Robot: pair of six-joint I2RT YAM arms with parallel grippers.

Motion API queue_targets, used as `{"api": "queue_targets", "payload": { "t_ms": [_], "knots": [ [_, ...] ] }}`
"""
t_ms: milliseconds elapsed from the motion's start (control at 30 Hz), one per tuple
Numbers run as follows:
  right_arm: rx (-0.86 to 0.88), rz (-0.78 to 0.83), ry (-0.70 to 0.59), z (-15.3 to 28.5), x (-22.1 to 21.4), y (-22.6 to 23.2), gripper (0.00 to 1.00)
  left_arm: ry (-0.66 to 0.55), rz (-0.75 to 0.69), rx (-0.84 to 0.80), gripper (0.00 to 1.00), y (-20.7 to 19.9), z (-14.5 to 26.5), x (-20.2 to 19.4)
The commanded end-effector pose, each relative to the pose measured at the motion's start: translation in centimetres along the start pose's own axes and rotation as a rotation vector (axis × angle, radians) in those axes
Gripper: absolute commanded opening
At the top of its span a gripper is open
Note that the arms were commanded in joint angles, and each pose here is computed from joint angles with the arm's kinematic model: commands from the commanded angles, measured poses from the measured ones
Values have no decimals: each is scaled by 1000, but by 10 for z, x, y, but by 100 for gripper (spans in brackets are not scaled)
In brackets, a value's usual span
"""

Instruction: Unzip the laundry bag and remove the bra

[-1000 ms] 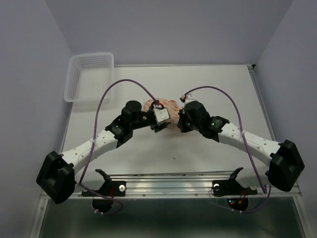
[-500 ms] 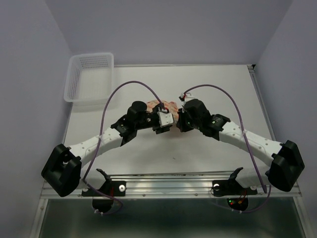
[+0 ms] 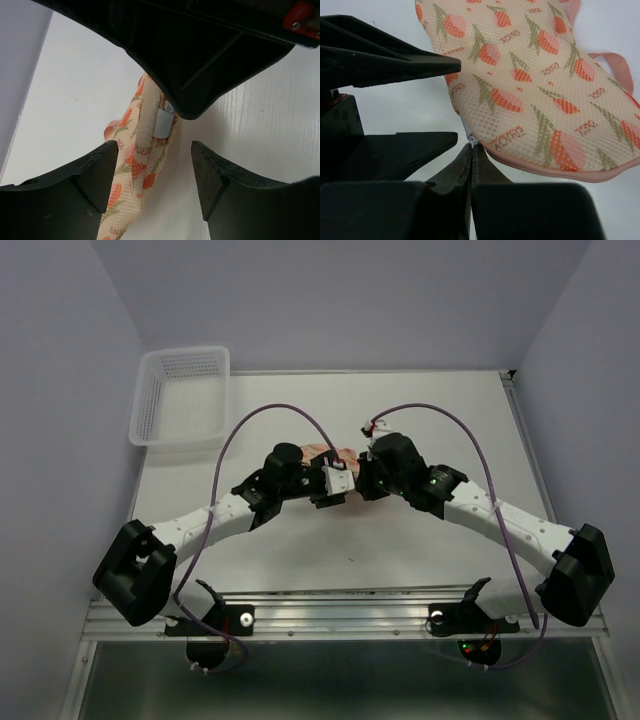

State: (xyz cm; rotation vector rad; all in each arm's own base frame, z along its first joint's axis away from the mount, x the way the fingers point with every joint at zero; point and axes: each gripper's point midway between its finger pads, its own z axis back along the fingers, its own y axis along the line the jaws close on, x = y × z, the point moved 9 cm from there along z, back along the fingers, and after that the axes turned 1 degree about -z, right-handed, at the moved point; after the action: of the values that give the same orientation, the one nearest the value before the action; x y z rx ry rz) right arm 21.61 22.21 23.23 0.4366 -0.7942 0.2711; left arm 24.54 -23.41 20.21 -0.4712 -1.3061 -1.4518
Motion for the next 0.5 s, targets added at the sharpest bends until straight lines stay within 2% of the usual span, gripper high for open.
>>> {"api": "queue_targets", "payload": {
  "t_ms": [0,67,467],
  "knots": [
    [27,0,-52,5,20,6,1,-74,-73,54,70,19,-6,22],
    [36,1,-51,5,21,7,1,-75,-74,47,66,18,-9,21],
    [63,6,-53,7,24,10,1,-85,-49,63,61,19,-15,17]
  ]
}}
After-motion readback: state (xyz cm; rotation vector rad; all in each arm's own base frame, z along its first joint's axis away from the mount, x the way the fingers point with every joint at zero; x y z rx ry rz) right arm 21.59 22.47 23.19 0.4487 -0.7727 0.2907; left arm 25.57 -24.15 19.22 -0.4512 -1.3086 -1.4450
